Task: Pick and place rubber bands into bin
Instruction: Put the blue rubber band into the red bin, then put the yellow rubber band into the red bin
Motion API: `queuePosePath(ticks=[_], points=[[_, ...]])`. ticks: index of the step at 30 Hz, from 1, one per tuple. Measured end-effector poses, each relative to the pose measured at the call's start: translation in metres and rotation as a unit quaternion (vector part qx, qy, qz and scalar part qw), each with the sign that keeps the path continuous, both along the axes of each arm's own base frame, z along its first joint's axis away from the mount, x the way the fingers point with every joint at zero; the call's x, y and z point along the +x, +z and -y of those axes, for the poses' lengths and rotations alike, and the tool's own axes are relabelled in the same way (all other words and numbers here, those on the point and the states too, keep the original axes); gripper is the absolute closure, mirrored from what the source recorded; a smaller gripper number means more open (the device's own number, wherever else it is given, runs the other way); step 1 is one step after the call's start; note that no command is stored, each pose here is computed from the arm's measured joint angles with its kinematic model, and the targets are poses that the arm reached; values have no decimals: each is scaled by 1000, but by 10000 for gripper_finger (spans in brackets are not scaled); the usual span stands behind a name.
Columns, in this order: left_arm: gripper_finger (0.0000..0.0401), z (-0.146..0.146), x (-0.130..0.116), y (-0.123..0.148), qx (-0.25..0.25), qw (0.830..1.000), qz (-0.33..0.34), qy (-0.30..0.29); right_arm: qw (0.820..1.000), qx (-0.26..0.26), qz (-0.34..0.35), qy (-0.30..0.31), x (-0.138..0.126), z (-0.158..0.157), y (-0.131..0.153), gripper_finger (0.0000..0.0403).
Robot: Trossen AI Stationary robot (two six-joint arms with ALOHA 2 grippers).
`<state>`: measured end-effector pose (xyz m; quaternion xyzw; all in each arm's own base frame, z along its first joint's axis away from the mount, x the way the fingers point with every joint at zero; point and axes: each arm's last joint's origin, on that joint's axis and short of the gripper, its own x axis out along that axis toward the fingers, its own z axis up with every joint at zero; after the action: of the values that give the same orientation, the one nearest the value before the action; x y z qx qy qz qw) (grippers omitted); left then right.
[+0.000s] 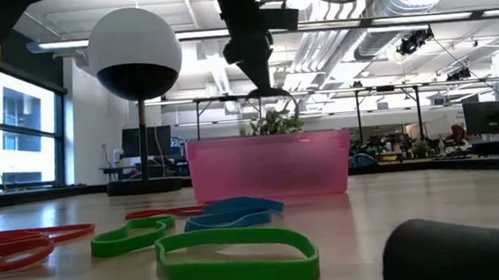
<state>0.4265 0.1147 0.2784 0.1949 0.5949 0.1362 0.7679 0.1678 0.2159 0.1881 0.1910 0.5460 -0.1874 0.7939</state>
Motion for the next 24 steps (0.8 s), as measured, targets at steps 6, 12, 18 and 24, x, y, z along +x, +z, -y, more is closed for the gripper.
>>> queuePosePath(ticks=[6, 12, 18, 24], points=[[385, 0, 2, 1, 3, 1000, 9, -8, 1000, -3, 3, 3, 1, 1, 0, 265], [322, 1, 2, 0, 1, 1000, 6, -10, 1000, -3, 4, 3, 1, 1, 0, 265], [257, 2, 2, 0, -5, 1000, 5, -12, 1000, -3, 5, 3, 1, 0, 0, 265], [221, 12, 0, 1, -83, 996, 13, -41, 1000, -1, 7, 3, 2, 0, 0, 265]])
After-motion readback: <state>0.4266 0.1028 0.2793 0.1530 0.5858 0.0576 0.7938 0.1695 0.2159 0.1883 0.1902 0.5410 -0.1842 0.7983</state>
